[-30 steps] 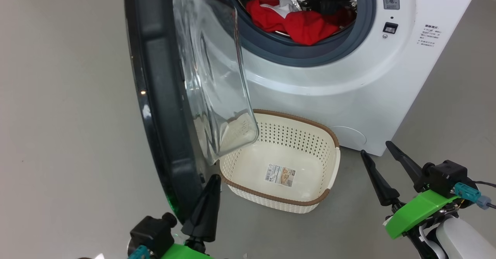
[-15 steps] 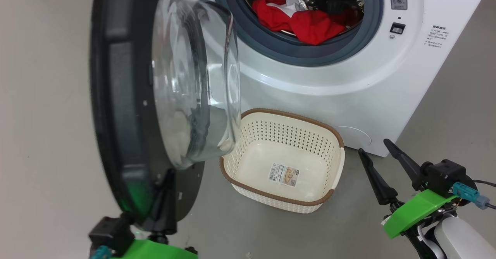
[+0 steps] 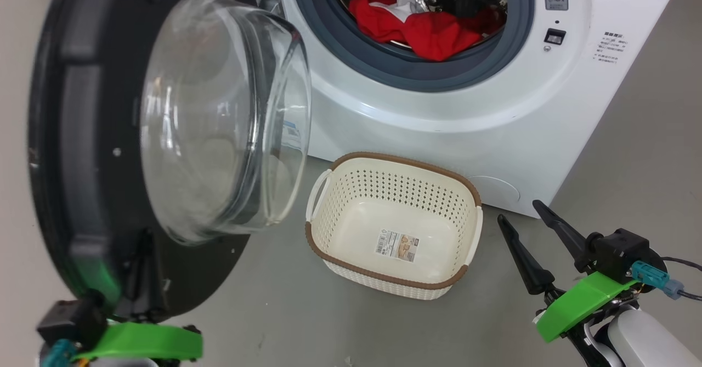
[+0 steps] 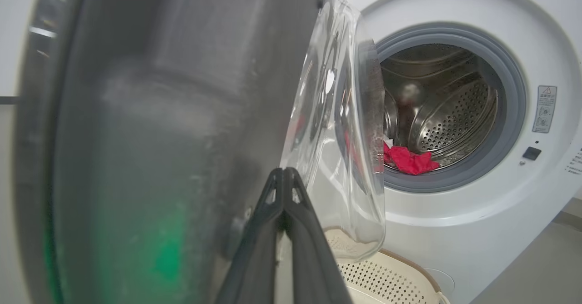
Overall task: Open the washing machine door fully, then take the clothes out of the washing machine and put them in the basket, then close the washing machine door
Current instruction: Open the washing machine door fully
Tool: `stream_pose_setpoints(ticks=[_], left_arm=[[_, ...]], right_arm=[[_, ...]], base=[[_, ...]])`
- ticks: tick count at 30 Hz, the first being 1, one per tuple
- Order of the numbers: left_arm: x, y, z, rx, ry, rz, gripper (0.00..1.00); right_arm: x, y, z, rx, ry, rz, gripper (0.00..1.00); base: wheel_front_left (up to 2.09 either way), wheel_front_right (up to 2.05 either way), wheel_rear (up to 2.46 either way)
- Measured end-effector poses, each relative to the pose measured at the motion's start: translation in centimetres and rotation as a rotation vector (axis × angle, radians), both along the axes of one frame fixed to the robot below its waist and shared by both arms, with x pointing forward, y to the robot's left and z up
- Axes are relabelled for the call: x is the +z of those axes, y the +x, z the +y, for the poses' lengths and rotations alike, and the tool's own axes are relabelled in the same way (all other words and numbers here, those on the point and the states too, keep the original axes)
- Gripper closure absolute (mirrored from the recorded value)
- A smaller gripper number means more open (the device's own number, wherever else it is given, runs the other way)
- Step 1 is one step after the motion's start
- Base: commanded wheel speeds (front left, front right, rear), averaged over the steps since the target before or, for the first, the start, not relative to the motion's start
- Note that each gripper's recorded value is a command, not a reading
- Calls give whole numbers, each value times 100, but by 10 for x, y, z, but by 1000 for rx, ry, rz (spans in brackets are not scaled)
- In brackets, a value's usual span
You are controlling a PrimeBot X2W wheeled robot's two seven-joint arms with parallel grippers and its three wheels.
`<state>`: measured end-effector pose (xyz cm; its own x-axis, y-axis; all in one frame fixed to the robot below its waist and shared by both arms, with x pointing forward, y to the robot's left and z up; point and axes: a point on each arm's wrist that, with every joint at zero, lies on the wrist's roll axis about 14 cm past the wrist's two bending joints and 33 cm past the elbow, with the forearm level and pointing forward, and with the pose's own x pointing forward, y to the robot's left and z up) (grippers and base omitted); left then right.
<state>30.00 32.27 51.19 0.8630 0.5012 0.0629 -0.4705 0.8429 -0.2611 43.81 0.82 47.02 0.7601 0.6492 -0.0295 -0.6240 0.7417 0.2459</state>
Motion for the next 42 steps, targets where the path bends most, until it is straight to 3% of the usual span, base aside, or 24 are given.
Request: stream_pose_setpoints(ticks=[30, 42], left_arm=[[13, 12, 128, 305, 69, 37, 100], [7, 23, 159, 374, 72, 86, 100]], right_arm=[[-30, 16, -22, -43, -11, 56, 0], [-41, 24, -36, -75, -16, 74, 0]], base=[[0, 0, 0], [0, 0, 0]])
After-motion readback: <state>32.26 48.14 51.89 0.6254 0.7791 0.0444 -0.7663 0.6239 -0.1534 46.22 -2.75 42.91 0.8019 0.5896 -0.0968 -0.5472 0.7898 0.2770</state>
